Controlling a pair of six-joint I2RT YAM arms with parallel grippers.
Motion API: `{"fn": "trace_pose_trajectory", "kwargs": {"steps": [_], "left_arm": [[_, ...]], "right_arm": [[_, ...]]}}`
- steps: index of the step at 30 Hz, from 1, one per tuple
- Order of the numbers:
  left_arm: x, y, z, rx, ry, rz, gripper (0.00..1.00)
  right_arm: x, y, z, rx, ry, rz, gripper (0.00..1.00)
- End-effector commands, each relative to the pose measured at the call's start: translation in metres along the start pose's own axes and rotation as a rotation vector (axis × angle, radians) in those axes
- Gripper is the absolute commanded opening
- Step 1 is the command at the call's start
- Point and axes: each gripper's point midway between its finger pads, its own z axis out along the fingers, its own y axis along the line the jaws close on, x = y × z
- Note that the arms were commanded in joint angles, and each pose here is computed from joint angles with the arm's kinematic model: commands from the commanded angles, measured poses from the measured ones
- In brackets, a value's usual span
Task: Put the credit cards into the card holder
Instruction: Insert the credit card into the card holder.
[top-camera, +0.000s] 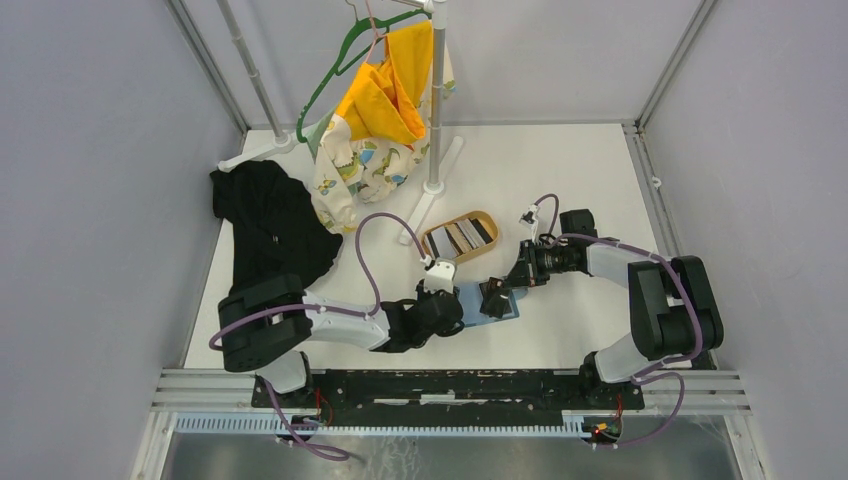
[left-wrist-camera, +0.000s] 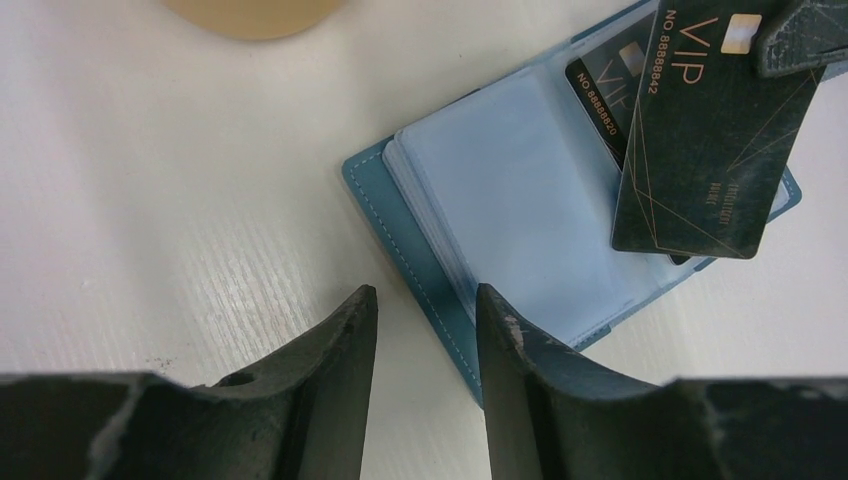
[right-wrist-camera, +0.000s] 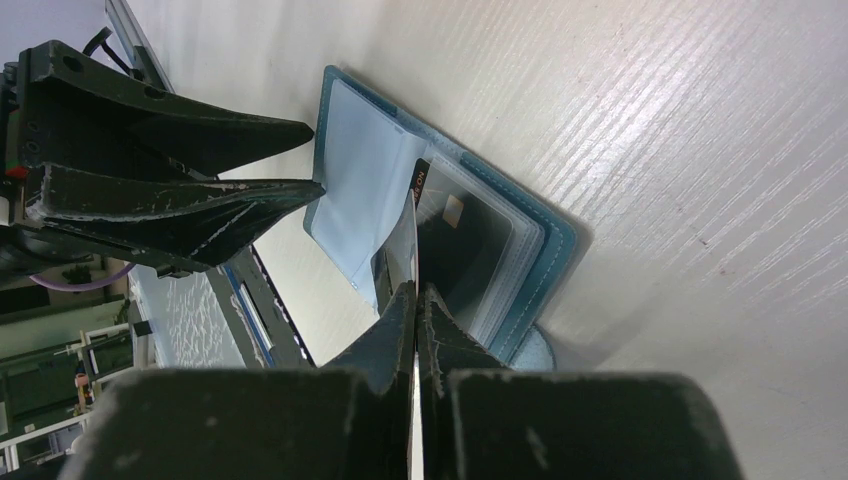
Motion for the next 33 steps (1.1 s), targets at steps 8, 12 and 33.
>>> {"fn": "trace_pose_trajectory", "kwargs": {"steps": [8,12,33], "left_arm": [[-0.001,0.001,0.009,-0.021,0.01,-0.03,0.42],[0.0,-0.002,0.01,-0.01,0.017,-0.029,0.41],[0.003,-0.003,0.011,0.002,0.029,-0.024,0.37]], "right_arm": [[-0.01,-0.005,0.003,0.014,-0.031,-0.016,0.0],[-0.009,-0.007,0.004,0.022,-0.035,-0.006,0.0],[-0.027,-0.012,-0.005,0.097,-0.09,-0.09,0.0]]}}
